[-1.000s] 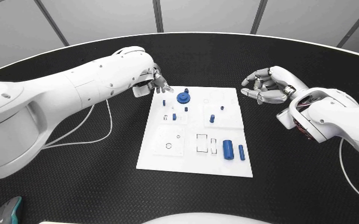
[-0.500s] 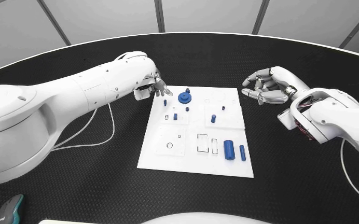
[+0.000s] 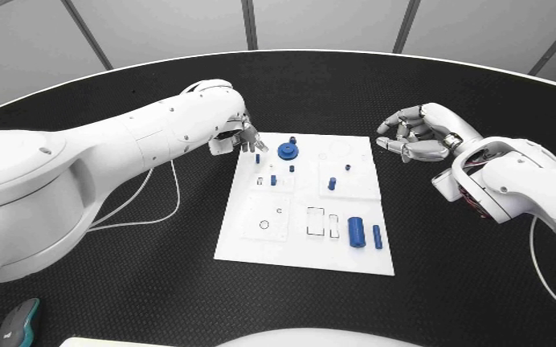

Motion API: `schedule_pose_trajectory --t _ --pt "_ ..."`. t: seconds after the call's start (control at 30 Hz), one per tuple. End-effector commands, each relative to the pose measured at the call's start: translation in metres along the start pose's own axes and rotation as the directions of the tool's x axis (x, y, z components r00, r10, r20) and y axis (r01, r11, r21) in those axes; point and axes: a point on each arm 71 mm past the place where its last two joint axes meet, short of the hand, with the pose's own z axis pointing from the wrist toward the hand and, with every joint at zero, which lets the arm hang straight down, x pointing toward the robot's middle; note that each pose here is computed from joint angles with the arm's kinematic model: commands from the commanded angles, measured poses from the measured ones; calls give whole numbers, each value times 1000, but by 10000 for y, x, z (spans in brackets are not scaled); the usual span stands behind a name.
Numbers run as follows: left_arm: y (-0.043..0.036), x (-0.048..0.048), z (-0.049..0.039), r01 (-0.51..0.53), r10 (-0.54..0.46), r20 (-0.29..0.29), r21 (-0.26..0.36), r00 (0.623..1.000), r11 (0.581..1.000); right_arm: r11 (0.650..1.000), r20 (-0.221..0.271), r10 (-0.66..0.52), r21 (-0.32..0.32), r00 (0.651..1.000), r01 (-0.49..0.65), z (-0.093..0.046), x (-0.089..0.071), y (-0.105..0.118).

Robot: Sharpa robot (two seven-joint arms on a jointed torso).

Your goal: Assemble the parts on the task board

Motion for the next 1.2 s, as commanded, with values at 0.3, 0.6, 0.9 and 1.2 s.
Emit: schedule_pose_trajectory --t 0.3,0.6,0.9,1.2 --pt "-10 34 29 -8 8 -17 -9 1000 1000 1000 -2 1 -2 1000 -1 0 6 8" --pt "-48 61 39 -11 11 -21 -1 1000 1000 1000 -2 2 -2 1000 -2 0 9 12" --pt "-56 70 46 -14 14 -27 -2 1000 1000 1000 -3 2 -3 1000 -2 -2 10 15" --pt "-28 59 57 -13 12 -28 -15 1000 1000 1000 -3 2 -2 1000 -2 -6 9 14"
